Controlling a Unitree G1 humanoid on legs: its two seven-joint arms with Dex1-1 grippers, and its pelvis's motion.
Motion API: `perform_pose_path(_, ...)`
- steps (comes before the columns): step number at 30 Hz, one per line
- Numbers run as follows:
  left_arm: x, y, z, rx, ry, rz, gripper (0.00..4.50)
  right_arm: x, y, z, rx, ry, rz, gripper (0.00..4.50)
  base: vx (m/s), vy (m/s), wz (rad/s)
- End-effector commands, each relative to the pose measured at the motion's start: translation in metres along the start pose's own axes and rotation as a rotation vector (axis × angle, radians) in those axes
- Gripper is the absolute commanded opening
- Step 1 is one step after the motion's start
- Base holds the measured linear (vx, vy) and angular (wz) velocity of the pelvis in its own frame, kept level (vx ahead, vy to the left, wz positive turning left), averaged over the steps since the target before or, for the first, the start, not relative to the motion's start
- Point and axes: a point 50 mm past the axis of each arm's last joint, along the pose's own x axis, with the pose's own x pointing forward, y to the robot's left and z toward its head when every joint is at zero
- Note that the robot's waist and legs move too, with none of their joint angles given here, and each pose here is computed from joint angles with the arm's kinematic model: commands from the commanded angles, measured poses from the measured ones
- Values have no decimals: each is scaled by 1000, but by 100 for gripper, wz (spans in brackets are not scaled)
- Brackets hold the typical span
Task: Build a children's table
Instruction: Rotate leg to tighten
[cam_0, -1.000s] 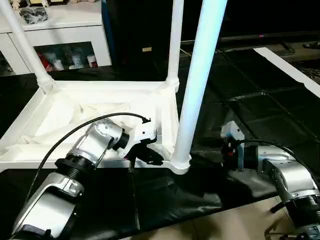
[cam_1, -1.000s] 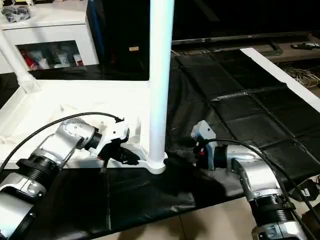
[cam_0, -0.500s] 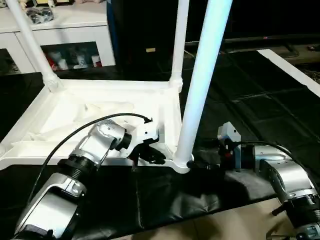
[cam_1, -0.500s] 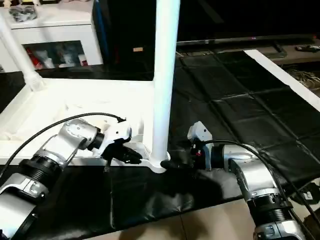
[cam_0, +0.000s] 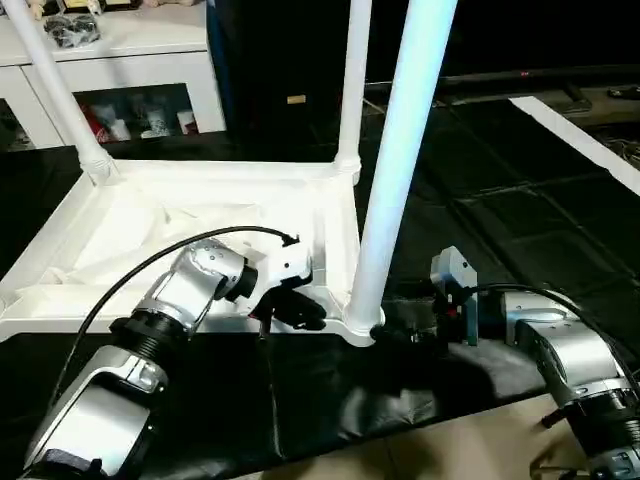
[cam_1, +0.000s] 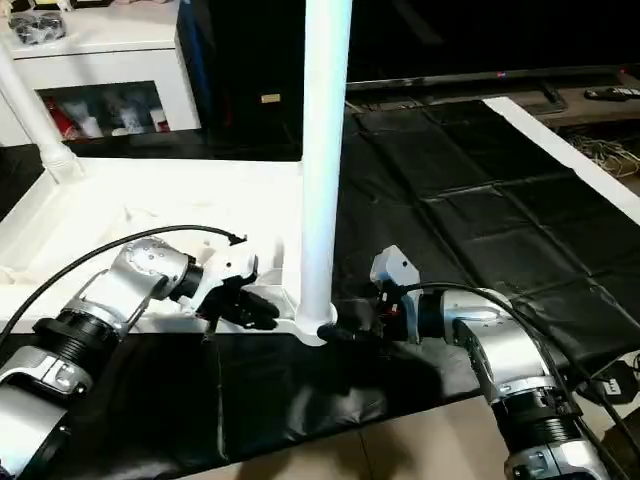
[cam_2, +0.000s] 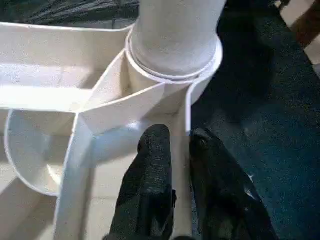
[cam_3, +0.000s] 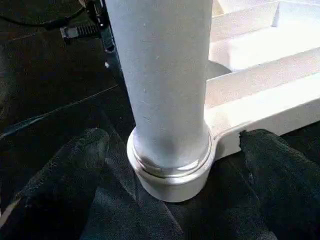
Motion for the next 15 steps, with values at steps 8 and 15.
perform_pose_path(8, -2, 3, -3, 7, 23, 24, 75, 0, 1, 1, -32, 9, 7, 450, 0, 0, 0)
perform_pose_path(15, -2, 2, -3, 13, 32, 19, 60, 1, 1, 1, -38, 12, 6, 450, 0, 0, 0)
